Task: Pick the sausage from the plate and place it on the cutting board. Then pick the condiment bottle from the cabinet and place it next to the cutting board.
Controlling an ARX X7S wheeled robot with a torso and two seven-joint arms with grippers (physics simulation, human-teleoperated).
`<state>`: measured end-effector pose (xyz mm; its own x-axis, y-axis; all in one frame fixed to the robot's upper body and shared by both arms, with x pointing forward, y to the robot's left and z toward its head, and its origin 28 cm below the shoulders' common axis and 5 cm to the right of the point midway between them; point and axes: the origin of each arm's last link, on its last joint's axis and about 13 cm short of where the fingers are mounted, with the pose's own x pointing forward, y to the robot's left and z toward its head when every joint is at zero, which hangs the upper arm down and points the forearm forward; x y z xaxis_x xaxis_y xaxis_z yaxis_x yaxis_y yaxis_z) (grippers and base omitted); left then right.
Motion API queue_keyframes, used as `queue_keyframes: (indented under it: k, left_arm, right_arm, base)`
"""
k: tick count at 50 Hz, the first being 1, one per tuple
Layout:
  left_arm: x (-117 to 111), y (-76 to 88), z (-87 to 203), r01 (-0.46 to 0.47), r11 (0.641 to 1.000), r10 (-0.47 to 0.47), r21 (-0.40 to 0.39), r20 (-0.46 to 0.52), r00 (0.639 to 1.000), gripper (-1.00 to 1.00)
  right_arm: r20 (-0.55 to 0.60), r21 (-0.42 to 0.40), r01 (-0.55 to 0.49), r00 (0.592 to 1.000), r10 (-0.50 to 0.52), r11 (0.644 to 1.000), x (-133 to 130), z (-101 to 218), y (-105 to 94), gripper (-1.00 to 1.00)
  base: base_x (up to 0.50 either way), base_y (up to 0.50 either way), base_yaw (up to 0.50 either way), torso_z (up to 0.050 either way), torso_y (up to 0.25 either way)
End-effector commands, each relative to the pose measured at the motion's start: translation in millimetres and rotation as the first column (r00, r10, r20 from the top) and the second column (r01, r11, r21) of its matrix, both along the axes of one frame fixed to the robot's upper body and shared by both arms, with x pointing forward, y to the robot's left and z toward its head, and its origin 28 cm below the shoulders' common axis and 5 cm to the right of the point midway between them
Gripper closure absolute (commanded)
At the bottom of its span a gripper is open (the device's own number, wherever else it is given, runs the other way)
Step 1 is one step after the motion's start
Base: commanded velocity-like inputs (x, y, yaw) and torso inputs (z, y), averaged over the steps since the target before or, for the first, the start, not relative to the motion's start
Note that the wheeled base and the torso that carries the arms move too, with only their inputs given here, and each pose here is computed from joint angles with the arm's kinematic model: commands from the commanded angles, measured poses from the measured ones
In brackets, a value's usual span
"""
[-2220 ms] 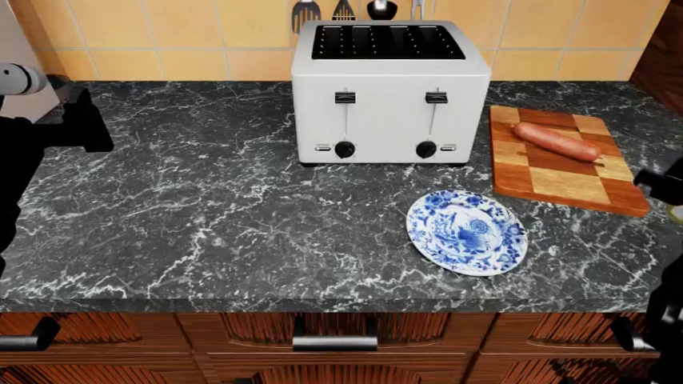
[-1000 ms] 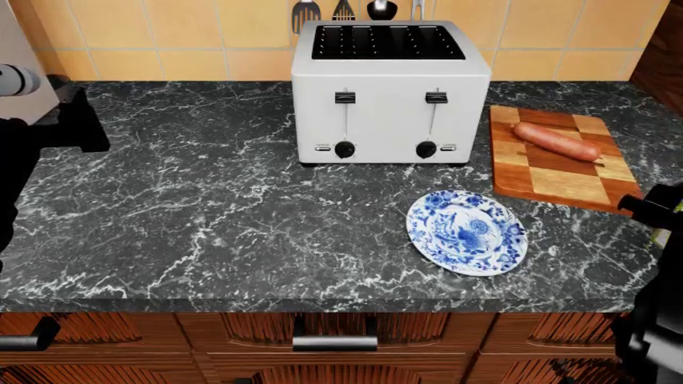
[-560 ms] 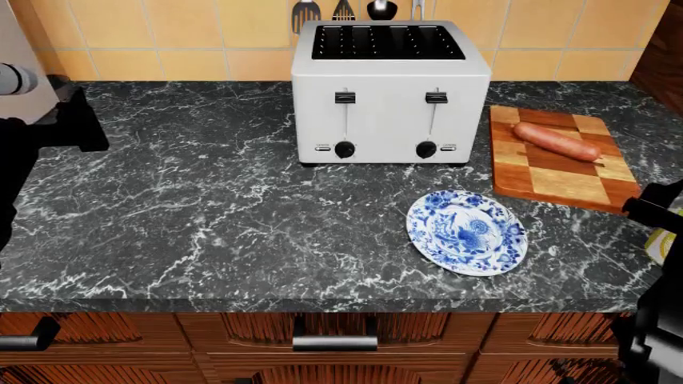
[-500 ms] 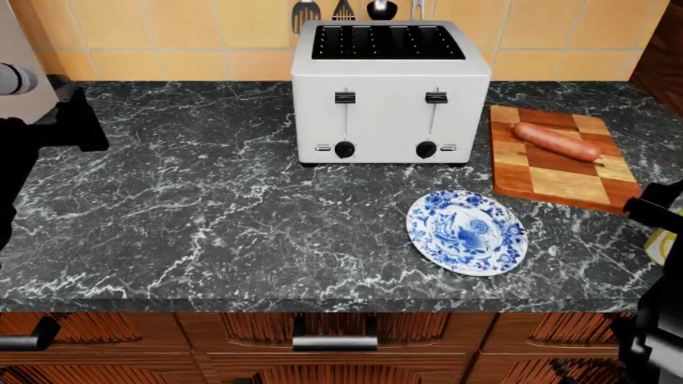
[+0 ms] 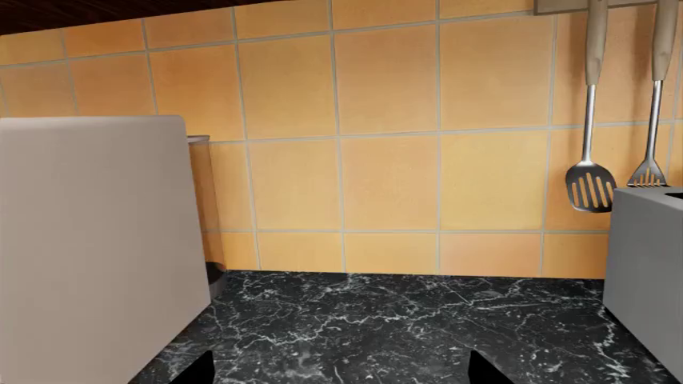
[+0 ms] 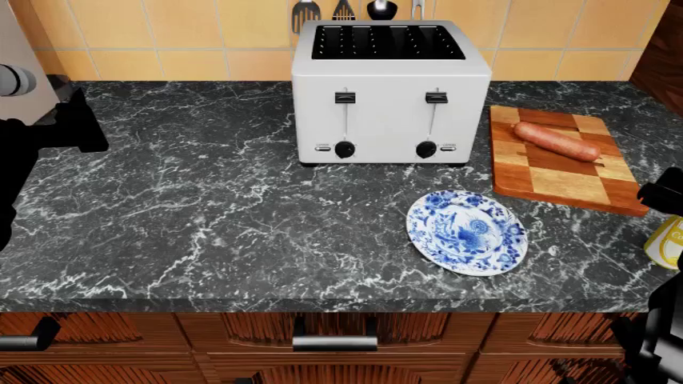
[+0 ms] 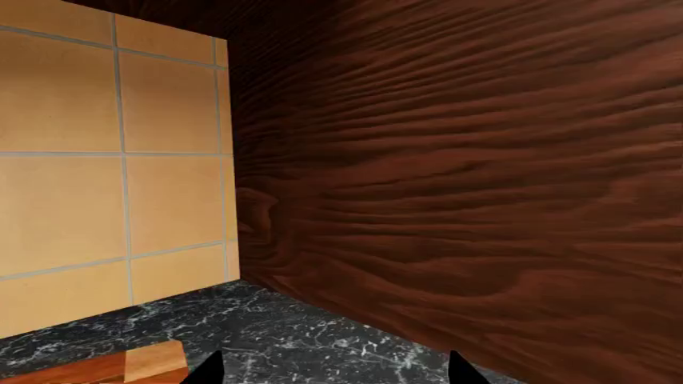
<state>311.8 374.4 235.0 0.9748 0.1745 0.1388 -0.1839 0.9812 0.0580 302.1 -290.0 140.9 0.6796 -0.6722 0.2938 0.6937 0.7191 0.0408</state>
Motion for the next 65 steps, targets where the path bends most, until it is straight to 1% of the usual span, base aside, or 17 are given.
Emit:
queue_keyframes:
  k: [1, 8, 14, 20, 25, 29, 33, 36, 39, 41, 42, 43, 45, 48, 54, 65]
  left_arm:
    - [0, 0.4, 0, 0.003, 1.0, -0.003, -0.004, 0.001, 1.0, -1.0]
    - [0, 1.0, 1, 0.002, 1.0, -0.002, -0.006, 0.004, 1.0, -1.0]
    - [0, 1.1, 2, 0.002, 1.0, -0.002, -0.008, 0.008, 1.0, -1.0]
    - [-1, 1.2, 1, 0.002, 1.0, -0.002, -0.011, 0.009, 1.0, -1.0]
    - [-2, 1.1, 1, 0.004, 1.0, -0.004, -0.014, 0.011, 1.0, -1.0]
    - [-5, -0.5, 3, 0.011, 1.0, -0.011, -0.017, 0.02, 1.0, -1.0]
    - [-16, -7.4, 10, 0.037, 0.999, -0.036, -0.021, 0.045, 0.998, -1.0]
    - [-29, -15.3, 18, 0.067, 0.998, -0.065, -0.016, 0.077, 0.995, -1.0]
    - [-44, -24.6, 22, 0.105, 0.994, -0.103, -0.015, 0.097, 0.99, -1.0]
    - [-53, -31.3, 23, 0.137, 0.99, -0.135, -0.019, 0.101, 0.986, -1.0]
    - [-58, -35.0, 23, 0.158, 0.987, -0.155, -0.023, 0.101, 0.983, -1.0]
    - [-62, -38.0, 23, 0.175, 0.984, -0.172, -0.028, 0.099, 0.98, -1.0]
    - [-70, -44.1, 22, 0.208, 0.978, -0.204, -0.031, 0.094, 0.974, -1.0]
    - [-78, -49.1, 20, 0.24, 0.97, -0.235, -0.038, 0.089, 0.968, -1.0]
    - [-88, -51.4, 18, 0.265, 0.963, -0.261, -0.05, 0.078, 0.962, -1.0]
    - [-93, -53.0, 20, 0.283, 0.958, -0.279, -0.054, 0.078, 0.957, -1.0]
  right_arm:
    - [0.064, -0.046, -0.048, 0.997, 0.051, 0.998, -4, 20, 11.4, -1.0]
    - [0.097, -0.087, -0.086, 0.991, 0.095, 0.992, -5, 35, 18.6, -1.0]
    - [0.15, -0.14, -0.108, 0.98, 0.129, 0.984, -16, 62, 27.0, -1.0]
    - [0.182, -0.183, -0.128, 0.97, 0.162, 0.975, -44, 88, 40.0, -1.0]
    - [0.192, -0.209, -0.121, 0.968, 0.161, 0.97, -70, 99, 49.6, -1.0]
    - [0.188, -0.225, -0.154, 0.962, 0.197, 0.962, -90, 108, 61.2, -1.0]
    - [0.172, -0.229, -0.217, 0.951, 0.258, 0.949, -110, 119, 74.9, -1.0]
    - [0.151, -0.229, -0.264, 0.941, 0.303, 0.937, -123, 125, 84.8, -1.0]
    - [0.135, -0.234, -0.302, 0.931, 0.339, 0.924, -126, 127, 88.4, -1.0]
    - [0.153, -0.24, -0.216, 0.954, 0.257, 0.946, -134, 132, 84.8, -1.0]
    - [0.171, -0.242, -0.19, 0.957, 0.234, 0.951, -138, 135, 86.9, -1.0]
    - [0.161, -0.247, -0.234, 0.947, 0.278, 0.94, -140, 136, 93.0, -1.0]
    - [0.104, -0.244, -0.393, 0.898, 0.427, 0.887, -145, 134, 107.6, -1.0]
    - [0.093, -0.238, -0.428, 0.883, 0.459, 0.872, -151, 134, 113.1, -1.0]
    - [0.071, -0.232, -0.473, 0.863, 0.5, 0.85, -158, 132, 119.1, -1.0]
    - [0.048, -0.223, -0.506, 0.848, 0.528, 0.833, -164, 129, 123.4, -1.0]
  base:
    - [0.0, 0.0, 0.0, 0.0, 0.0]
    - [0.0, 0.0, 0.0, 0.0, 0.0]
    - [0.0, 0.0, 0.0, 0.0, 0.0]
    - [0.0, 0.0, 0.0, 0.0, 0.0]
    - [0.0, 0.0, 0.0, 0.0, 0.0]
    - [0.0, 0.0, 0.0, 0.0, 0.0]
    - [0.0, 0.0, 0.0, 0.0, 0.0]
    - [0.0, 0.0, 0.0, 0.0, 0.0]
    - [0.0, 0.0, 0.0, 0.0, 0.0]
    - [0.0, 0.0, 0.0, 0.0, 0.0]
    - [0.0, 0.0, 0.0, 0.0, 0.0]
    - [0.0, 0.0, 0.0, 0.0, 0.0]
    - [0.0, 0.0, 0.0, 0.0, 0.0]
    - [0.0, 0.0, 0.0, 0.0, 0.0]
    - [0.0, 0.0, 0.0, 0.0, 0.0]
    - [0.0, 0.0, 0.0, 0.0, 0.0]
